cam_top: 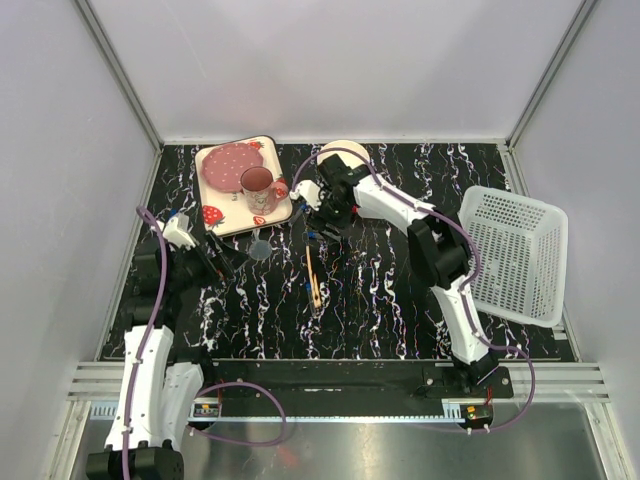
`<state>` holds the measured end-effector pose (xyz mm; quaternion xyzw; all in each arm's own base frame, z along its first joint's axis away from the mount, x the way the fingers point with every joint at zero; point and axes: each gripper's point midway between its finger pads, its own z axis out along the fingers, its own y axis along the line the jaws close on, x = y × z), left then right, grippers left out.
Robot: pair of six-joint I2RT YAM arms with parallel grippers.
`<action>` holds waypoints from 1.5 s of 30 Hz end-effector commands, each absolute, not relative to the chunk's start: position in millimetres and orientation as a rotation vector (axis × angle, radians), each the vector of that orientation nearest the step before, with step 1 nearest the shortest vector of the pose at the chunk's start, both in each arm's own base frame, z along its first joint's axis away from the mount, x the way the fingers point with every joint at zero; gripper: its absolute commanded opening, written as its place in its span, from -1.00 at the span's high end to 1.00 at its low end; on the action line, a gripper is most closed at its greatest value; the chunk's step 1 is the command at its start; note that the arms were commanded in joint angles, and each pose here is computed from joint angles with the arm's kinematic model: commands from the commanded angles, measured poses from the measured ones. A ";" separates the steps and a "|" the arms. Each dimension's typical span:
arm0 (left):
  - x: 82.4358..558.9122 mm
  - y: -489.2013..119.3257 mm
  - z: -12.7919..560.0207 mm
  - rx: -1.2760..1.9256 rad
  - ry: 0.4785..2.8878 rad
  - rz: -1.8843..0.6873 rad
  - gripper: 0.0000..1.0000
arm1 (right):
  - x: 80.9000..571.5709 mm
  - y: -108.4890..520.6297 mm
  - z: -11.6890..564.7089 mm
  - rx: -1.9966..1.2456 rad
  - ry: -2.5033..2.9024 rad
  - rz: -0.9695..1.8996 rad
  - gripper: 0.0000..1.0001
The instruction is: Organize the chemistry lab equipment
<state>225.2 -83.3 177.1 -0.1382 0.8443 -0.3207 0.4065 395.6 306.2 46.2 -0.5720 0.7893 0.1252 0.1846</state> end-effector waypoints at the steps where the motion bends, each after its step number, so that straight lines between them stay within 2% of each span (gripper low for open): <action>1: 230.5 -79.5 188.9 -0.350 2.088 -0.782 -0.98 | 409.9 322.5 48.8 -1.608 2.179 0.312 -0.54; 8: 229.0 -82.2 190.5 -0.341 2.086 -0.801 -0.98 | 406.7 322.1 30.6 -1.608 2.219 0.310 -0.34; 15: 223.5 -90.4 191.0 -0.369 2.091 -0.876 -0.98 | 403.2 314.4 19.2 -1.541 2.260 0.261 0.16; 18: 221.5 -98.7 194.1 -0.422 2.081 -0.970 -0.98 | 400.9 311.1 18.0 -1.512 2.269 0.252 0.37; 19: 221.2 -101.9 194.8 -0.431 2.077 -1.002 -0.98 | 401.2 312.0 21.3 -1.496 2.262 0.256 0.50; 22: 222.9 -111.9 198.0 -0.464 2.037 -1.122 -0.98 | 393.0 309.6 24.4 -1.474 2.275 0.291 0.65; 26: 220.8 -124.4 190.3 -0.503 2.033 -1.215 -0.98 | 371.9 311.0 39.6 -1.429 2.281 0.419 0.69; 27: 224.0 -129.5 194.6 -0.522 2.003 -1.248 -0.98 | 365.1 315.2 67.9 -1.387 2.233 0.527 0.70; 29: 222.8 -139.8 195.3 -0.535 2.001 -1.291 -0.98 | 350.9 313.9 82.5 -1.349 2.232 0.631 0.70; 33: 232.3 -159.6 207.9 -0.524 1.937 -1.348 -0.95 | 305.1 323.1 143.6 -1.303 2.117 0.957 0.71; 37: 238.2 -190.3 218.1 -0.500 1.934 -1.418 -0.89 | 256.1 321.4 164.8 -1.287 2.066 1.200 0.71; 40: 246.0 -208.4 224.9 -0.477 1.952 -1.414 -0.86 | 235.0 318.4 178.0 -1.299 2.011 1.292 0.71; 45: 255.0 -237.9 236.4 -0.432 1.975 -1.438 -0.70 | 221.6 315.8 187.8 -1.307 1.942 1.338 0.70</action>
